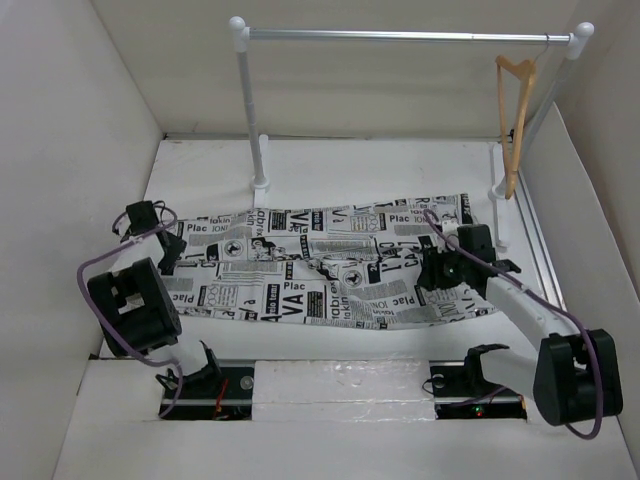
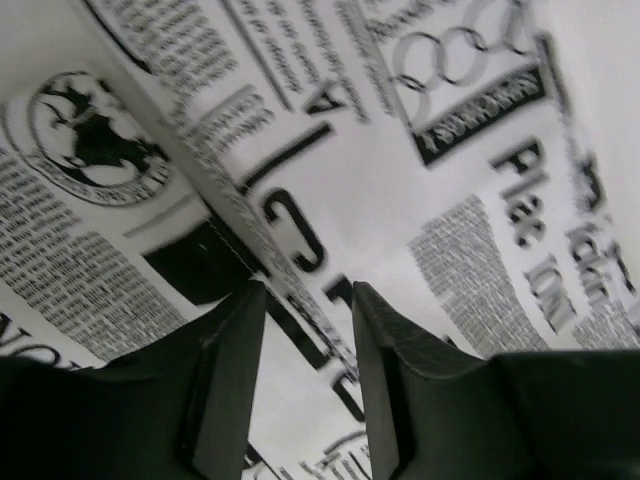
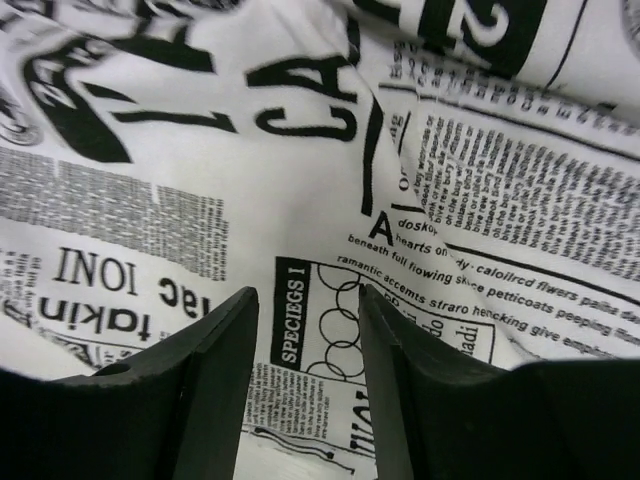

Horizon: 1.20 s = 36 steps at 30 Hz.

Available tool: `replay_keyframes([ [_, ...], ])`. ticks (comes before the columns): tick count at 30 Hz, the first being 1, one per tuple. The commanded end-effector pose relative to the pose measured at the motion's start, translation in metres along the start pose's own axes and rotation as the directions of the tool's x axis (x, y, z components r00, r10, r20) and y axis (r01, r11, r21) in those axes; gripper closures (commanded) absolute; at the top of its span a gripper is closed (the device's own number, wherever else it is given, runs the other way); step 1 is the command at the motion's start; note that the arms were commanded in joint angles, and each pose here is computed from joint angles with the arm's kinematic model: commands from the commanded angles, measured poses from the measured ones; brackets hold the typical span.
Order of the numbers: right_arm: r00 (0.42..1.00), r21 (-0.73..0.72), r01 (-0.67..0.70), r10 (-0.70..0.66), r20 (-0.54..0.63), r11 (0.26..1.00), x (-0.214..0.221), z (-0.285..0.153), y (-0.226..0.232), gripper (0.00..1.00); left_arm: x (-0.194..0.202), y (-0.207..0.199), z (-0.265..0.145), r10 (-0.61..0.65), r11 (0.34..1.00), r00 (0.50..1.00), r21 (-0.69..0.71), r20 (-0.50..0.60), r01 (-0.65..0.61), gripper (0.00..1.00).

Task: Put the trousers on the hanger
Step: Fold the trousers

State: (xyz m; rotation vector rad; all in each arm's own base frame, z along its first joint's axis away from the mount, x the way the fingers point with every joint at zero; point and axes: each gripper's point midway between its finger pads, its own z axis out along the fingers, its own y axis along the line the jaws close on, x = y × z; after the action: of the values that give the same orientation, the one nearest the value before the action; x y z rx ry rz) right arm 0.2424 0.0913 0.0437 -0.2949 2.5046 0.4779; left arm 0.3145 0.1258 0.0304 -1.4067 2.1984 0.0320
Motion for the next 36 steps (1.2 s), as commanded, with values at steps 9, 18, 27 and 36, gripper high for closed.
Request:
replay_keyframes([
  [9,0.930,0.268,-0.213,0.112,0.349,0.940,-0.091,-0.056,-0.105,0.29,0.041,-0.109,-0.104,0.298,0.890,0.948,0.325,0.115,-0.319,0.58],
  [18,0.826,0.201,-0.377,0.229,0.515,0.904,-0.093,-0.086,-0.189,0.20,0.117,-0.141,-0.162,0.428,0.701,0.897,0.588,0.105,-0.403,0.54],
  [27,0.829,-0.107,-0.343,0.354,0.432,0.933,-0.089,-0.028,-0.191,0.17,0.135,-0.131,-0.156,0.506,0.645,0.857,0.618,0.095,-0.449,0.48],
  [36,0.785,-0.218,-0.389,0.445,0.431,0.895,-0.079,-0.017,-0.168,0.58,0.132,-0.144,-0.161,0.510,0.619,0.853,0.641,0.111,-0.454,0.49],
])
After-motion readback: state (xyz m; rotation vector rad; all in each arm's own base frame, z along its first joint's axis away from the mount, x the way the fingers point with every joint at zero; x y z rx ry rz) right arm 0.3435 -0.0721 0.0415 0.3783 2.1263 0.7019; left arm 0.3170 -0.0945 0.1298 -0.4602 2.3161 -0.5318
